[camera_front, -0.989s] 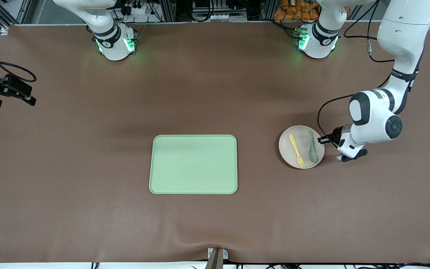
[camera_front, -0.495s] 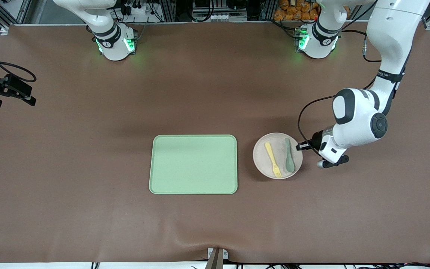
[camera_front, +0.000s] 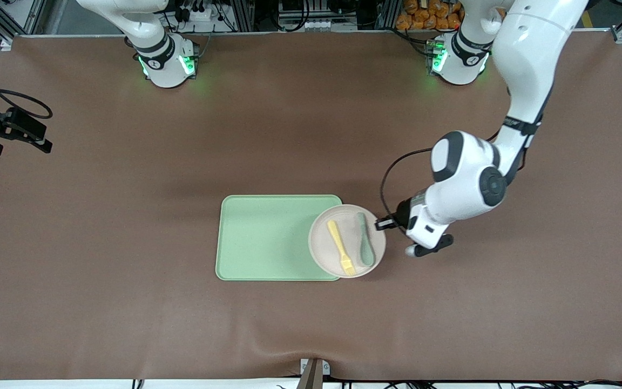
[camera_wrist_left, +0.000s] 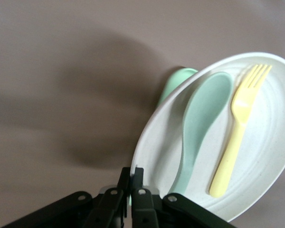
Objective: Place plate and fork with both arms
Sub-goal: 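Slide the plate with the left gripper onto the green tray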
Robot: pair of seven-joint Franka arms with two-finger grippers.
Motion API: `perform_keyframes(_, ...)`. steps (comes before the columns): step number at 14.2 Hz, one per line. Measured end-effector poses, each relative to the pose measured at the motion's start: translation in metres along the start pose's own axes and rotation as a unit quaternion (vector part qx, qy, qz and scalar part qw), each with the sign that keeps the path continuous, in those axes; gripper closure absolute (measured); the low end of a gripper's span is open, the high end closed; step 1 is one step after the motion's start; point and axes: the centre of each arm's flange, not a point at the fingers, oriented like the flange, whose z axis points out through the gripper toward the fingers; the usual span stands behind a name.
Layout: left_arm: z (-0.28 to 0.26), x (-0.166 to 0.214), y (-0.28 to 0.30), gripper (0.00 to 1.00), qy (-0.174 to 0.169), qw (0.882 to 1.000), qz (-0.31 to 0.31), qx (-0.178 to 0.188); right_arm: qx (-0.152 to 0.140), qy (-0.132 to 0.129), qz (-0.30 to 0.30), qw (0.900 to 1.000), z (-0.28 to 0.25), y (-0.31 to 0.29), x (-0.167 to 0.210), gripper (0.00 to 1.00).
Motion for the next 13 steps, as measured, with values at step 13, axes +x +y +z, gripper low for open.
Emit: perform_keyframes(13, 0.117, -0.024, 0.069, 0.96, 0.024, 0.997, -0.069, 0.010, 0.000, -0.006, 0.004, 1.000, 0.006, 0.005, 0.003, 0.00)
